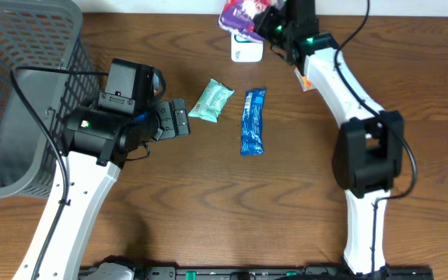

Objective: Scan the item barcode

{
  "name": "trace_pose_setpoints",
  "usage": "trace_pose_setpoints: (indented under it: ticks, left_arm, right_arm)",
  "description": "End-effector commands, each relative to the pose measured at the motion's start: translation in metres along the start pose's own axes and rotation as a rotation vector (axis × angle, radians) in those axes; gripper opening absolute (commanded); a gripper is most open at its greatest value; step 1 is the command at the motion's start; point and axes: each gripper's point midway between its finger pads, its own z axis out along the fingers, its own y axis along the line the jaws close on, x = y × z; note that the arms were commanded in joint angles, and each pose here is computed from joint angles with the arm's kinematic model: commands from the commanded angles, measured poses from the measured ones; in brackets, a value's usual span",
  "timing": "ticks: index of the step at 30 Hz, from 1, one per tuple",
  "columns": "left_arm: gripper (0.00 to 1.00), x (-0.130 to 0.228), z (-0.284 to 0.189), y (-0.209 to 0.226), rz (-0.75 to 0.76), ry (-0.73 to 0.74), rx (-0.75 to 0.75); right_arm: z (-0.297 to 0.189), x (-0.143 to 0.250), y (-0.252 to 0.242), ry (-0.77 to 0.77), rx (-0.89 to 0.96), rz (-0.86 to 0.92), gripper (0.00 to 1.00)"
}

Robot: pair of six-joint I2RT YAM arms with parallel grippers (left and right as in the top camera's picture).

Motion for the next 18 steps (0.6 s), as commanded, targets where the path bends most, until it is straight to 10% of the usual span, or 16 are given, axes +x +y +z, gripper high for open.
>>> trace_pose_setpoints:
  ticks: [1, 12, 18]
  left_arm:
    - [0.98, -0.002, 0.001, 0.004, 0.012, -0.001, -0.017]
    - [0.98, -0.002, 0.001, 0.004, 0.012, -0.001, -0.017]
    - [0.98, -0.002, 0.001, 0.004, 0.012, -0.001, -0.017]
  right_arm:
    - [-0.001, -0.009, 0.011, -0.015, -0.023, -0.049, 0.01]
    - [-0.054, -0.076, 0.004, -0.104, 0.016, -0.101, 0.01]
    - [-0.149, -0.137, -0.105, -0.198, 0.379, 0.031, 0.01]
